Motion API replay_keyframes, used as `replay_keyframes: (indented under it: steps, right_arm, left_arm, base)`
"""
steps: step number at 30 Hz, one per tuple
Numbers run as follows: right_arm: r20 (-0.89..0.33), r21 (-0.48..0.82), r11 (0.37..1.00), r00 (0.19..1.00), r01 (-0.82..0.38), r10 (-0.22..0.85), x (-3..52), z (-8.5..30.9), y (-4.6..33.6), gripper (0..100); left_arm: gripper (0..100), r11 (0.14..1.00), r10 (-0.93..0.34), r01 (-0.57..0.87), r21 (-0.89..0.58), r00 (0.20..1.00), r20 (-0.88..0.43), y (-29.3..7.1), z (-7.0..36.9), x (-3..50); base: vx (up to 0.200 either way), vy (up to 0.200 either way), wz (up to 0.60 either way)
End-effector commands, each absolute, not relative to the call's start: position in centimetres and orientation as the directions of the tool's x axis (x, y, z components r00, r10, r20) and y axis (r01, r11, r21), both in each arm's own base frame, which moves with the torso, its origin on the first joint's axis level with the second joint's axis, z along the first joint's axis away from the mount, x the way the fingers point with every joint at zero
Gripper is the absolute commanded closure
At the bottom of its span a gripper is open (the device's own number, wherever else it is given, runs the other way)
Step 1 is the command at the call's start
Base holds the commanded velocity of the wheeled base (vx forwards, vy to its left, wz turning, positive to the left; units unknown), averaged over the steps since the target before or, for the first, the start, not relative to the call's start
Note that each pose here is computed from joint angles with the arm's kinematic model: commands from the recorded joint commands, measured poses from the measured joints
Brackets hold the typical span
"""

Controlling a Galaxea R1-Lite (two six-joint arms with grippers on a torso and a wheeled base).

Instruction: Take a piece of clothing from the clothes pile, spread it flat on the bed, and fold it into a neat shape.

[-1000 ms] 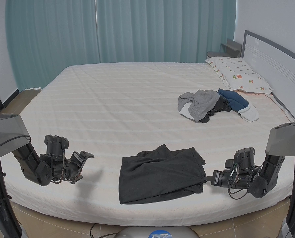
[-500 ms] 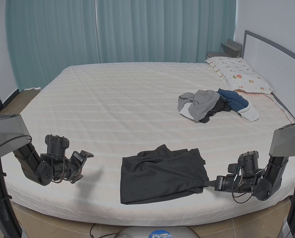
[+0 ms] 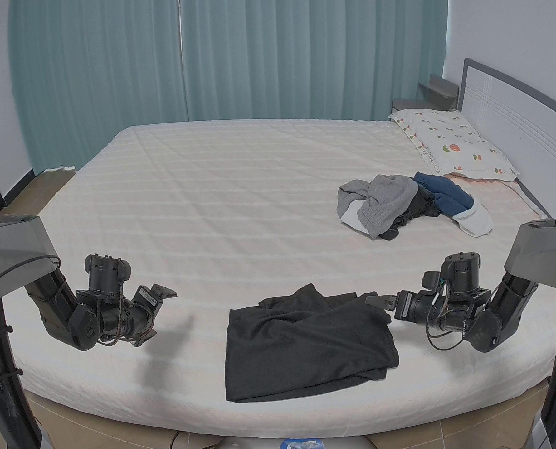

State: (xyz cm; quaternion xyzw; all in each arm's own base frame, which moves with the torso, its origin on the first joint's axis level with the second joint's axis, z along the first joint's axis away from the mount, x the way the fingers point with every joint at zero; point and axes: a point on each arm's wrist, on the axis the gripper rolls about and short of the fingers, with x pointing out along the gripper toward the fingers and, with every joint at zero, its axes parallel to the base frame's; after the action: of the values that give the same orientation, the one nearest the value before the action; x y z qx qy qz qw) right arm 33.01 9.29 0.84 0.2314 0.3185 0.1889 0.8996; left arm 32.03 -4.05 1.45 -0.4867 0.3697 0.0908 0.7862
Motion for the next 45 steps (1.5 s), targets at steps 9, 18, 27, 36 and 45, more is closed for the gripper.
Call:
replay_keyframes:
  steps: [9, 18, 27, 36, 45]
  right_arm:
    - [-0.518, 0.532, 0.828, 0.705, -0.178, 0.485, 36.3, -2.0, 12.4, 0]
    - [-0.503, 0.576, 0.809, 0.729, -0.118, 0.465, 37.1, -1.6, 12.0, 100]
    - [-0.516, 0.572, 0.818, 0.749, -0.059, 0.416, 36.9, -2.1, 11.9, 100]
    - [-0.505, 0.615, 0.788, 0.766, -0.003, 0.397, 37.0, -1.7, 11.7, 100]
    - [-0.492, 0.621, 0.783, 0.774, -0.007, 0.398, 37.1, -1.6, 11.6, 100]
  left_arm:
    - [0, 0.514, -0.217, -0.508, -0.691, 0.702, -0.678, -4.1, 1.1, 31.9]
    - [0, 0.558, -0.247, -0.470, -0.683, 0.692, -0.678, -6.2, 1.1, 31.8]
    - [0, 0.673, -0.323, -0.301, -0.676, 0.702, -0.634, -12.0, 1.6, 32.6]
    - [0, 0.758, -0.308, -0.241, -0.606, 0.688, -0.658, -14.9, -1.8, 34.5]
    - [0, 0.779, -0.263, -0.239, -0.580, 0.715, -0.648, -16.3, -2.6, 35.2]
  base:
    - [0.000, 0.000, 0.00]
    - [0.000, 0.000, 0.00]
    - [0.000, 0.000, 0.00]
    - [0.000, 0.000, 0.00]
    - [0.000, 0.000, 0.00]
